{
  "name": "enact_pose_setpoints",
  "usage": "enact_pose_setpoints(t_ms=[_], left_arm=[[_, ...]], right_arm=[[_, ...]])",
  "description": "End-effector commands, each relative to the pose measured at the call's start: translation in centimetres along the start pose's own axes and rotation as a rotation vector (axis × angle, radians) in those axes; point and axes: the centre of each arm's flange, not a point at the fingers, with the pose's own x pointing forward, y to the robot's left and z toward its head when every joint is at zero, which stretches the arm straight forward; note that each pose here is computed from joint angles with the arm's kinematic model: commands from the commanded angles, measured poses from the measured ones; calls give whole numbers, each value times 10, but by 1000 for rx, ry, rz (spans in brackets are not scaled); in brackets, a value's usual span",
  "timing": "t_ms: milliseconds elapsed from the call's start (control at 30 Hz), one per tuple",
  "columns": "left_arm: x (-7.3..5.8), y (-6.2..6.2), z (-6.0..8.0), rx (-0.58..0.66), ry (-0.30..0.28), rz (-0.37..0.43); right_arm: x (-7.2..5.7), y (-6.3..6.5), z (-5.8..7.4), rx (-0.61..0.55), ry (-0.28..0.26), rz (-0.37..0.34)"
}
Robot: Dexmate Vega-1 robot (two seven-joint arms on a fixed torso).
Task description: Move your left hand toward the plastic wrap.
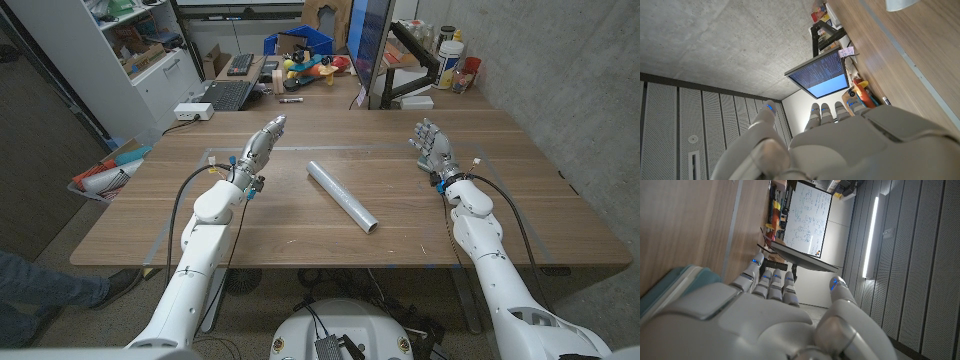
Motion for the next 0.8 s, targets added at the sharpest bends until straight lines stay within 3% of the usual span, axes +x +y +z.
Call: enact_pose_setpoints(t_ms=[33,800], left_arm=[[0,-7,3,24,-1,-24],[-2,-18,10,80,-24,-58]], right_arm=[[-1,0,-1,10,-9,-4],[-2,2,-1,12,-10,-5]])
